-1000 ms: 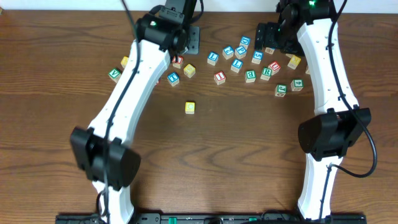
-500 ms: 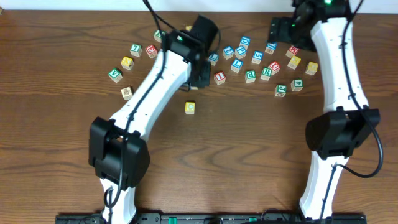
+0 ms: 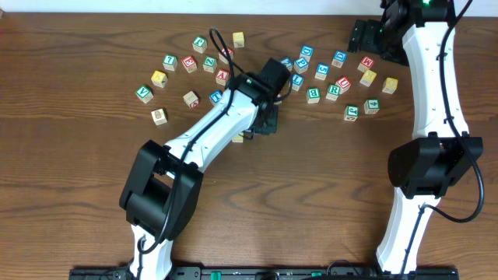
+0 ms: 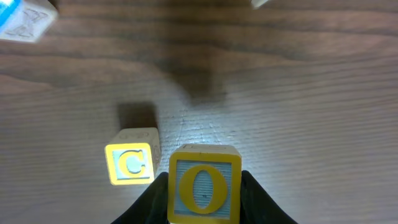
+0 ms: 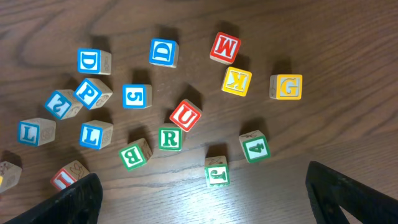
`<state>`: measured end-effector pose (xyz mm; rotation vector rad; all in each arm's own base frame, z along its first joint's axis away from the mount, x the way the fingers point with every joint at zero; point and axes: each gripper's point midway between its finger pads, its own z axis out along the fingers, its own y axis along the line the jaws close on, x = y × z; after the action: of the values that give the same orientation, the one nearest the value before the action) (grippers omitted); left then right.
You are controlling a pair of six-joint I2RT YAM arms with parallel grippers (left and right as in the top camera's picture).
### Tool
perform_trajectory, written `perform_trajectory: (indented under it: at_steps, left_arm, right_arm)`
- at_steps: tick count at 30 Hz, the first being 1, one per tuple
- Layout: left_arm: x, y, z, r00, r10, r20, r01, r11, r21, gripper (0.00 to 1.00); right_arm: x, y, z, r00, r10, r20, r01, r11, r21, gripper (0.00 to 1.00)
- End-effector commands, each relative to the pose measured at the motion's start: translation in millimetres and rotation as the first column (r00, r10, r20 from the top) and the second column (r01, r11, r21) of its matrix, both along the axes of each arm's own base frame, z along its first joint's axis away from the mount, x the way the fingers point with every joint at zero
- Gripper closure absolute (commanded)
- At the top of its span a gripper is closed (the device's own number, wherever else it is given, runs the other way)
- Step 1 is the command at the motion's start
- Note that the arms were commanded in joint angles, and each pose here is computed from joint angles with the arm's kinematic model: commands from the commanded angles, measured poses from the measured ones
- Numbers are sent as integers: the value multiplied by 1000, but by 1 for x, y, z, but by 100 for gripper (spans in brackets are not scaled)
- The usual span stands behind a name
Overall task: Spell out CORL
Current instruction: 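Carry the yellow O with the left gripper to the right of the C block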
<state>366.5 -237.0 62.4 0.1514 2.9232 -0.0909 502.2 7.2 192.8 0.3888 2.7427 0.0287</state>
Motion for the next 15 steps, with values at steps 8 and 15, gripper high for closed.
perform_trajectory:
  at_steps: [8,15]
  left_arm:
    - [-5,7,-41,1000,31,4,-31,1000,2,73]
    - [-12,11,-47,999,35,-15,-35,999,14,73]
  right_arm:
    - [-1,-1,6,1000,9,7,-9,1000,-9,1]
    - [-1,0,6,1000,12,7,-12,1000,-9,1]
